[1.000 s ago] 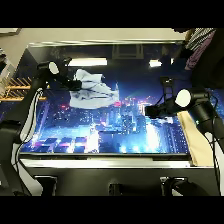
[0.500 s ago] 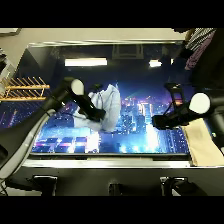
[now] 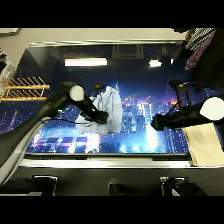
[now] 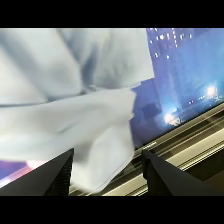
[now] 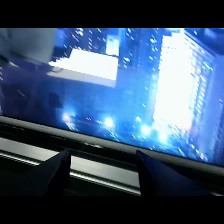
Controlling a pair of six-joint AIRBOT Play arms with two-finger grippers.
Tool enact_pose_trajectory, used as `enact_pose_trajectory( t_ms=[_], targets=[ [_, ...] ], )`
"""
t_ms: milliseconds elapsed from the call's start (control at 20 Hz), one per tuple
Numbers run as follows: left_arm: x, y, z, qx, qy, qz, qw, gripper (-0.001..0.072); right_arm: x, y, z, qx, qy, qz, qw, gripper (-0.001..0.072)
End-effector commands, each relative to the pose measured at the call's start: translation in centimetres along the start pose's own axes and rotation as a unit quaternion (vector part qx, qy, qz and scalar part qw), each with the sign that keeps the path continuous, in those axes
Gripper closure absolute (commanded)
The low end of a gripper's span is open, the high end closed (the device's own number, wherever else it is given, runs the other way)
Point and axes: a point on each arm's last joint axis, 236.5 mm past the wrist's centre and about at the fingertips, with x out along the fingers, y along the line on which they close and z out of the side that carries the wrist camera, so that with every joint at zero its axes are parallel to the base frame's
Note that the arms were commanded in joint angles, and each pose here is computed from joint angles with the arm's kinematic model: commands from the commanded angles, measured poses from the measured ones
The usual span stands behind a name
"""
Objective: Fold the clothes and pants, and hang the long-sleeved shirts on hangers.
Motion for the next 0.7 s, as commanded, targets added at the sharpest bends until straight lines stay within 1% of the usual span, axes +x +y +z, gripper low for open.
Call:
enact_pose_trajectory(
  t_ms=[0,100,150,200,250,350,500,650],
  targets=[
    [-7.1,4.6,0.9,-0.028,-0.075,0.02,0.997,0.0197,-2.0,2.5,5.4,0.061,-0.089,0.084,0.991,0.0221],
    [-11.5,7.9,1.0,-0.052,-0.128,0.028,0.99,0.0195,-3.3,0.5,8.3,0.139,-0.11,0.138,0.974,0.0221],
    [-13.2,9.5,0.9,-0.064,-0.149,0.035,0.986,0.0195,-3.2,-0.9,9.1,0.161,-0.108,0.164,0.967,0.022],
    [-14.6,10.9,0.6,-0.075,-0.165,0.038,0.983,0.0195,-2.3,-2.1,9.4,0.172,-0.099,0.174,0.964,0.022],
    [-15.5,12.1,0.4,-0.085,-0.176,0.038,0.98,0.0195,-0.6,-2.8,9.3,0.181,-0.083,0.175,0.964,0.0217],
    [-16.4,13.9,0.2,-0.113,-0.188,0.023,0.975,0.0195,4.3,-2.5,8.5,0.181,-0.044,0.185,0.965,0.0149],
    [-16.8,15.8,0.2,-0.154,-0.202,-0.005,0.967,0.0195,12.3,0.0,5.5,0.182,0.031,0.211,0.96,0.015],
    [-16.5,17.4,-0.3,-0.171,-0.205,-0.019,0.964,0.0195,17.8,2.7,3.5,0.181,0.08,0.221,0.955,0.0153]
  ],
)
